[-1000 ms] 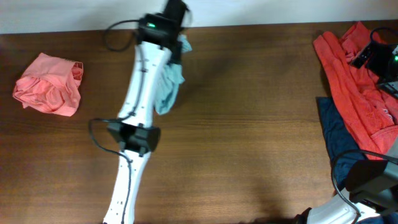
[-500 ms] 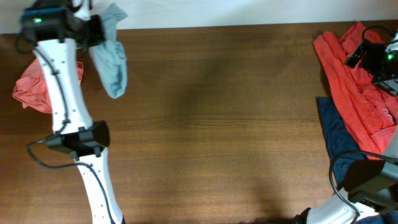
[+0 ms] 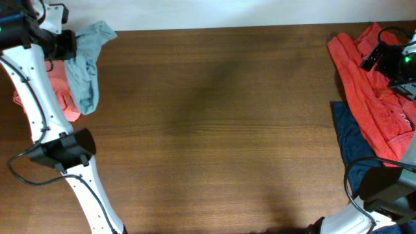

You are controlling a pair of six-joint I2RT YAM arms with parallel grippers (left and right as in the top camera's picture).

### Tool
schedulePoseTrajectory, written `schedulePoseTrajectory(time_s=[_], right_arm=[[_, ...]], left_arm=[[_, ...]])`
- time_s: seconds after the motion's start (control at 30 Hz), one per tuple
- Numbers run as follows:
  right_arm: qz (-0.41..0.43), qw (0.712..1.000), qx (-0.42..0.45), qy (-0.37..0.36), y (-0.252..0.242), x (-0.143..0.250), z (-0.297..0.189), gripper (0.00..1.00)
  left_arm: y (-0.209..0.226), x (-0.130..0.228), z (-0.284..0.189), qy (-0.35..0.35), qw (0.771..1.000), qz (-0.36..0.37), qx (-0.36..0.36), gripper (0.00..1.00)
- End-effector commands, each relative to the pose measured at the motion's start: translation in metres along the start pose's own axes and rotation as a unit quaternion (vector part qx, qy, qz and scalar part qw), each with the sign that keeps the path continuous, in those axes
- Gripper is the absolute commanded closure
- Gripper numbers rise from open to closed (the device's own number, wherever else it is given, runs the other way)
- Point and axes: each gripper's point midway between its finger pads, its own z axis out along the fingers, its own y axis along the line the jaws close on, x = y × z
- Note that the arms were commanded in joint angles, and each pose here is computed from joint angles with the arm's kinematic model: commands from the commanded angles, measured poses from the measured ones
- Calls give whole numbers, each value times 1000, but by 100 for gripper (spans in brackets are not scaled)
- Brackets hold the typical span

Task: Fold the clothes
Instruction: 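Carry the folded light blue shirt left and lower it onto the pink garment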

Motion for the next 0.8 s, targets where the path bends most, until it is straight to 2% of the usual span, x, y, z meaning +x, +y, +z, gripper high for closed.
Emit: schedulePoseTrajectory(time_s=[0.0, 0.2, 0.57, 0.77], right_arm=[[-7, 1000, -8, 2, 5, 1, 0, 1], [-6, 1000, -26, 4, 11, 1, 0, 1], [-8, 999, -35, -2, 14, -2, 0, 1], [-9, 999, -35, -7, 15, -4, 0, 1]], left_arm=[[27, 0, -5, -12, 1000, 12, -11, 100], [26, 6, 23, -4, 999, 0, 34, 100], [-37, -7, 38, -6, 995, 44, 86, 100], [-49, -13, 40, -13, 994, 56, 89, 100]])
